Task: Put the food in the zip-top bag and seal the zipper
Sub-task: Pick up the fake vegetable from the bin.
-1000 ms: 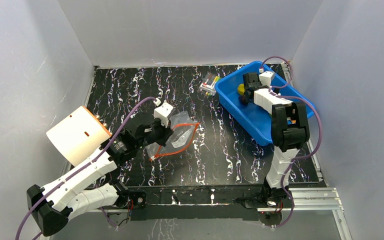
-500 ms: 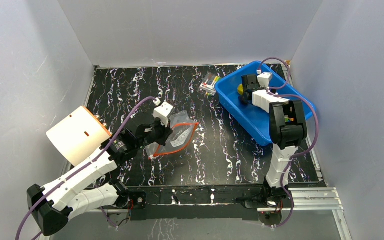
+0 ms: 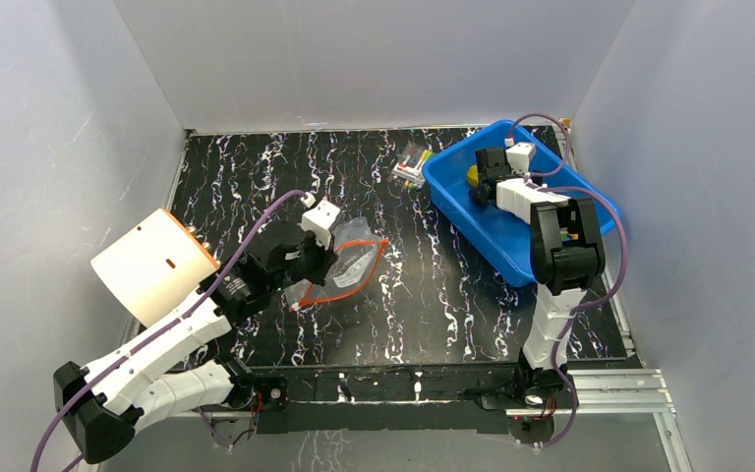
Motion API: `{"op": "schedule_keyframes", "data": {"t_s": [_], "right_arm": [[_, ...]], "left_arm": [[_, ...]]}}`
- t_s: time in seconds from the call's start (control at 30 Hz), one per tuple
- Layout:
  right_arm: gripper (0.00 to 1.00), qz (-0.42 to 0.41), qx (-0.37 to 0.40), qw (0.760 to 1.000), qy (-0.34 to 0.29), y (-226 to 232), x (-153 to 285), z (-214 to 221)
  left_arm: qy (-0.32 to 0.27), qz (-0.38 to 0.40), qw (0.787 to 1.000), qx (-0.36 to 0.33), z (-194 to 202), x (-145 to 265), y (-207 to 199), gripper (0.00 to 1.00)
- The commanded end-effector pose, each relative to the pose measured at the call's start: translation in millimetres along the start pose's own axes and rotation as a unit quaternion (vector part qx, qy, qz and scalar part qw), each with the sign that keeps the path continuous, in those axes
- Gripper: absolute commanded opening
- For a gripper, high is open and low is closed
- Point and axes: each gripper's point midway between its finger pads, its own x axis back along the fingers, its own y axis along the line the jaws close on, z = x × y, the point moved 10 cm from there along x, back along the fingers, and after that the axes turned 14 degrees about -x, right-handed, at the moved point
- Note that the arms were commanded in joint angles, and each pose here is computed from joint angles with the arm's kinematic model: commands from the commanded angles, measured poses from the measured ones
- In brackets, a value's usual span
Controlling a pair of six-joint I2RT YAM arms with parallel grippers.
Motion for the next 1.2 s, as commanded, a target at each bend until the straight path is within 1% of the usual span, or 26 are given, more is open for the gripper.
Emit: {"op": "schedule_keyframes", "data": {"t_s": [0.0,0.3,0.43,0.57,0.8,0.93,1.1,1.17], "right_arm": [[0.58,-0.011,-0.037,0.999,-0.026,-9.3,17.1,-20.9],[0.54,-0.051,-0.051,0.997,-0.038,-20.2,60.2,-39.6],[0.52,-0.084,-0.064,0.994,-0.041,-34.1,89.8,-49.4],[0.51,-0.136,-0.075,0.987,-0.037,-44.5,118.9,-52.8],[0.51,-0.232,-0.082,0.968,-0.040,-57.4,175.8,-53.4],[0.50,-0.306,-0.069,0.949,-0.029,-58.3,205.5,-48.6],[0.49,-0.404,-0.057,0.913,0.002,-61.3,239.9,-37.4],[0.49,-0.449,-0.048,0.892,0.014,-62.2,254.9,-32.5]], "left_arm": [[-0.006,-0.020,1.000,-0.011,1.7,2.1,4.4,0.00],[-0.016,-0.036,0.999,-0.013,1.6,6.3,7.5,0.00],[-0.018,-0.042,0.999,-0.012,2.4,6.8,8.2,0.00],[-0.015,-0.044,0.999,-0.013,3.0,5.8,8.4,0.00],[-0.020,-0.043,0.999,-0.011,3.7,5.1,7.8,0.00],[-0.023,-0.049,0.999,-0.010,3.1,6.2,8.7,0.00],[-0.025,-0.055,0.998,-0.007,4.0,6.6,9.4,0.00],[-0.026,-0.057,0.998,-0.006,4.0,6.2,9.5,0.00]]}}
